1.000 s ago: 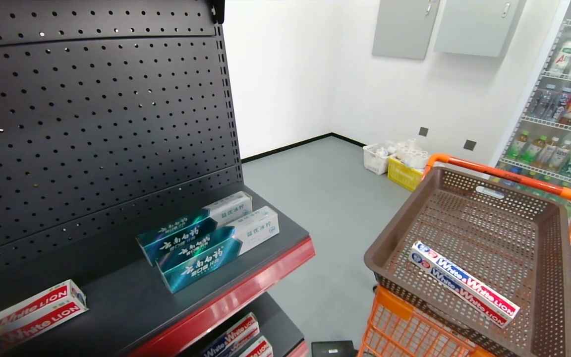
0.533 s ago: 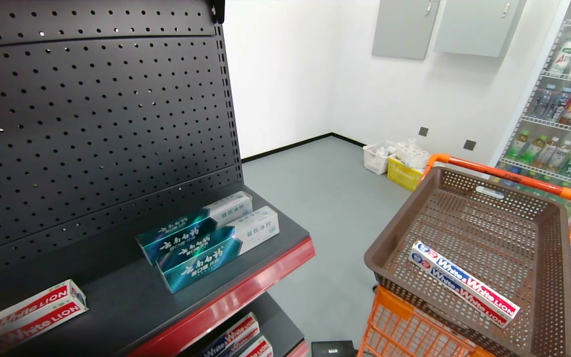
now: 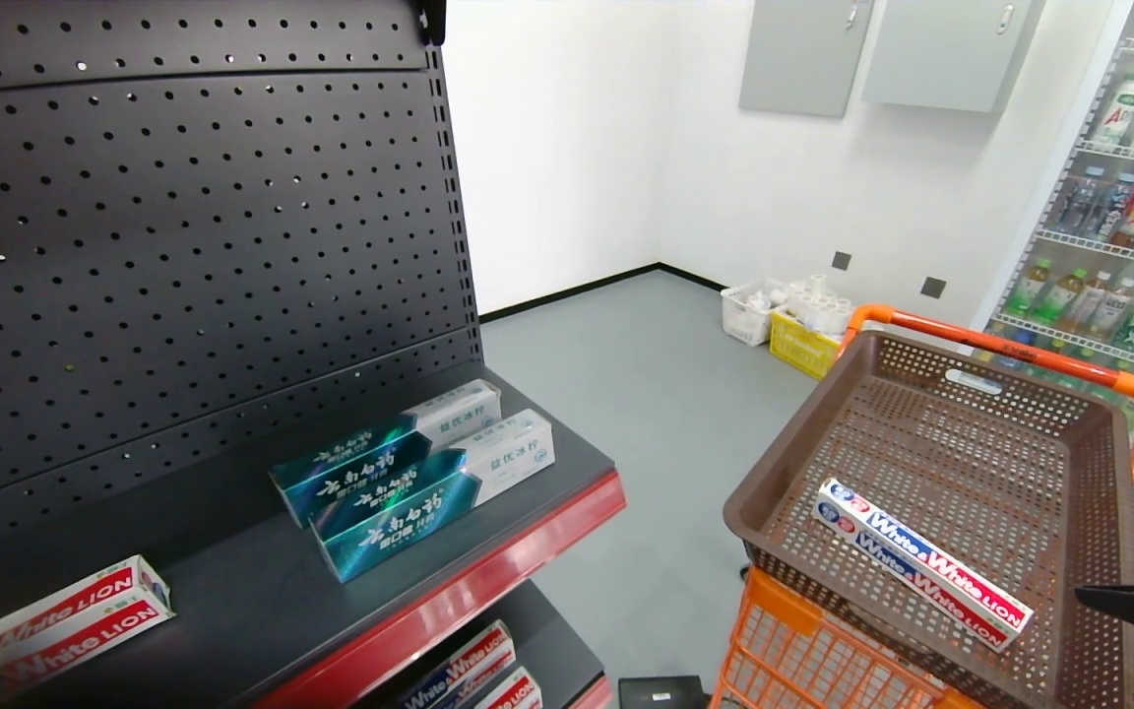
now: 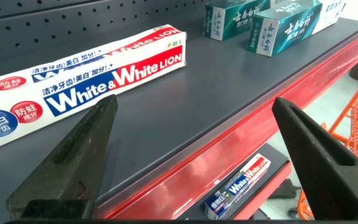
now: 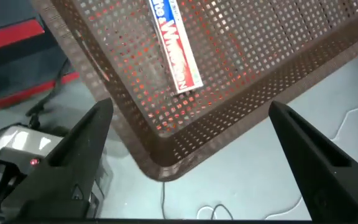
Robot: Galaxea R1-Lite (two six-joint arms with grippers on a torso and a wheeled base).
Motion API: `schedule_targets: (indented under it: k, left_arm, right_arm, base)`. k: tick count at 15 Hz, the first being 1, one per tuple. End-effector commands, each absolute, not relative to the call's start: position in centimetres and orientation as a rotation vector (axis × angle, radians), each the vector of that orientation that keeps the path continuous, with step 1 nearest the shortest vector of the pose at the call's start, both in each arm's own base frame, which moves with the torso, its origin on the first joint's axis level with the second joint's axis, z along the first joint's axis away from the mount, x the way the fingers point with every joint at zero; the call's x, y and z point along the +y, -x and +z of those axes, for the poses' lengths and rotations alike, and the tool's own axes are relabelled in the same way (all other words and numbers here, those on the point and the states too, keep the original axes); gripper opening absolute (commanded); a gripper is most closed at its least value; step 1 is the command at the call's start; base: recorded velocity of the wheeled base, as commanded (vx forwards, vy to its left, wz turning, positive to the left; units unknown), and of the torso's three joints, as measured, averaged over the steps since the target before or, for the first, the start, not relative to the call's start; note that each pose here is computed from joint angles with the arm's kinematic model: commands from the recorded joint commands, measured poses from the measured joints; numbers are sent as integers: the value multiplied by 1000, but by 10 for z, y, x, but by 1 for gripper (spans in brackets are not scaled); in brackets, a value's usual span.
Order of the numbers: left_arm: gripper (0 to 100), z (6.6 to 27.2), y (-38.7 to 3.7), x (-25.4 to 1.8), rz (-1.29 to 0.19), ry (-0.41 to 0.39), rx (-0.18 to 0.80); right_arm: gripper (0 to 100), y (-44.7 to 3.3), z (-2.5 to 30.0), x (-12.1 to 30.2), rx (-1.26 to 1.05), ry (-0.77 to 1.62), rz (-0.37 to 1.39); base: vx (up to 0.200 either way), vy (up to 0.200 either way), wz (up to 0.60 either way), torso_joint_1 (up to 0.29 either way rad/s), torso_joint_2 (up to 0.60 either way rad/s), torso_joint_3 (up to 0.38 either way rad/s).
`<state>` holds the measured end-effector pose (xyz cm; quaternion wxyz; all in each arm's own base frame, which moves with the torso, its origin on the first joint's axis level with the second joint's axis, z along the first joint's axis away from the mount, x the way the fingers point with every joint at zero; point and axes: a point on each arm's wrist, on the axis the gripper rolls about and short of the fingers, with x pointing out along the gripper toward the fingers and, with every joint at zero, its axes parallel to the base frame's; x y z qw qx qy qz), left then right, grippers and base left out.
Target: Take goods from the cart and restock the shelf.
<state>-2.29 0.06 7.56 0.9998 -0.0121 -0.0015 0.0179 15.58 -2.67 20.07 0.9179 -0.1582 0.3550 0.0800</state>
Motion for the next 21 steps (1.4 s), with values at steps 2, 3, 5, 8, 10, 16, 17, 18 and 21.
schedule_targets:
  k: [2, 3, 5, 8, 10, 16, 17, 18, 21]
  left_arm:
    - [100, 76, 23, 1, 37, 25, -2]
    - [100, 76, 23, 1, 37, 25, -2]
    - [100, 76, 23, 1, 37, 26, -2]
    - [100, 76, 23, 1, 35, 25, -2]
    - [100, 76, 23, 1, 37, 26, -2]
    - [100, 76, 23, 1, 37, 25, -2]
    - [100, 76, 23, 1, 37, 25, -2]
    - [100, 76, 23, 1, 37, 25, -2]
    - [100, 76, 23, 1, 37, 25, -2]
  right_arm:
    - [100, -194, 193, -36, 792, 345, 236]
    - [100, -201, 190, -37, 805, 352, 246]
    - [100, -218, 178, -36, 856, 367, 290]
    - [100, -245, 166, -34, 893, 419, 357]
    - [100, -262, 159, -31, 906, 436, 393]
    - [100, -295, 137, -25, 942, 482, 462]
    - [100, -301, 132, -23, 950, 482, 471]
    - [100, -307, 130, -23, 945, 485, 470]
    - [100, -319, 121, -21, 955, 486, 482]
  base:
    - [0, 0, 0, 0, 0, 0]
    - [0, 0, 0, 0, 0, 0]
    - [0, 0, 0, 0, 0, 0]
    - [0, 0, 0, 0, 0, 0]
    - [0, 0, 0, 0, 0, 0]
    - [0, 0, 0, 0, 0, 0]
    - [0, 0, 0, 0, 0, 0]
    - [0, 0, 0, 0, 0, 0]
    - [0, 0, 0, 0, 0, 0]
